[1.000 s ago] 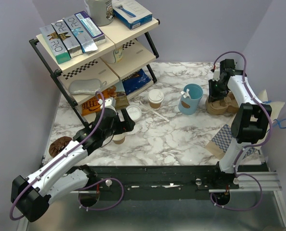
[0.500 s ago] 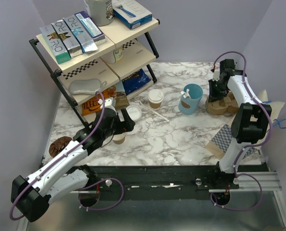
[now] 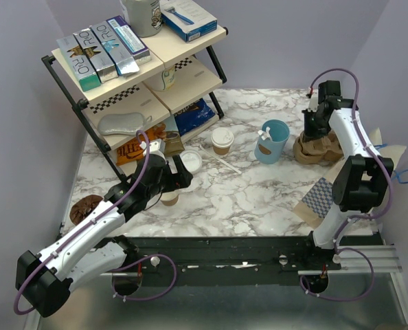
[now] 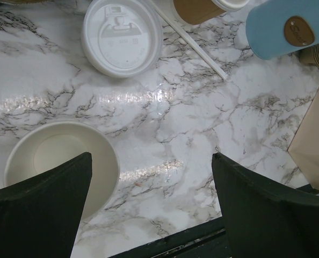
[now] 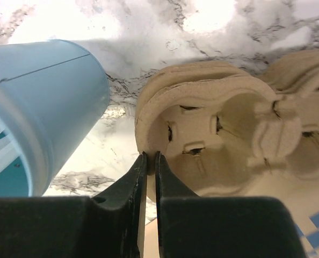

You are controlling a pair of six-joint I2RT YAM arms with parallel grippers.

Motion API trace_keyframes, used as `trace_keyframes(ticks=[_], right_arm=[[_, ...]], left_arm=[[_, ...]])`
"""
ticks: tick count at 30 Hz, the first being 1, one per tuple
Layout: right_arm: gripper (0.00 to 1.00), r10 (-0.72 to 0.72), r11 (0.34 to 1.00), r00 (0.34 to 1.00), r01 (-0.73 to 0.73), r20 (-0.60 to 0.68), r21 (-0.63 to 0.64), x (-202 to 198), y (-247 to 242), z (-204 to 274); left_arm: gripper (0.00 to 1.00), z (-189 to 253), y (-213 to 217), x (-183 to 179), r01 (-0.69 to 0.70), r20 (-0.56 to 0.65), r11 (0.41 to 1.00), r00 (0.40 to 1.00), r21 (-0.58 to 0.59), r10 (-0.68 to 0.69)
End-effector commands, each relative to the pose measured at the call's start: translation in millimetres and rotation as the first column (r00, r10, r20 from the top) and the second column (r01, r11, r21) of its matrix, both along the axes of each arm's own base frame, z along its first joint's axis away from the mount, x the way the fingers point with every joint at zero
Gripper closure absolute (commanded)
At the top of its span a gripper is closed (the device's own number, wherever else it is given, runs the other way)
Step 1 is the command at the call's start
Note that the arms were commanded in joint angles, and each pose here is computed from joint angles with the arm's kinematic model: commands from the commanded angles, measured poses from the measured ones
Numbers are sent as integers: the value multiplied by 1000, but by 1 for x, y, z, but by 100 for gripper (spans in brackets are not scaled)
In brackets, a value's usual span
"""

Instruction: Pack the takeout coffee

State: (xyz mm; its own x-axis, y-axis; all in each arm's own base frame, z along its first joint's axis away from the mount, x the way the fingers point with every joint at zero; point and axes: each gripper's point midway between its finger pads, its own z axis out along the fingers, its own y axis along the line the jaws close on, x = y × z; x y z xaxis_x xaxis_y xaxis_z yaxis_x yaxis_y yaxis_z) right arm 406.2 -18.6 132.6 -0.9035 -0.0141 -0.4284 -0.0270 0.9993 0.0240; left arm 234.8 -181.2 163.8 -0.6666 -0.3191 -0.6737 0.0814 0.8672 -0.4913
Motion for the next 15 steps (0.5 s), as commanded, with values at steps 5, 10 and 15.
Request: trace_keyframes(ticks=[5, 10, 15], right_arm=[[98, 11, 1000, 999, -10, 35, -20, -15, 0, 22], [99, 2, 1000, 1000, -2, 12, -16, -12, -1, 10], [99, 11, 998, 993, -3, 113, -69, -5, -8, 43]], left_arm=[[1, 13, -5, -1, 28, 26, 999, 999, -23, -27], [1, 13, -5, -1, 31, 24, 999, 999, -24, -30], [1, 15, -5, -2, 30, 29, 999, 999, -28, -30]])
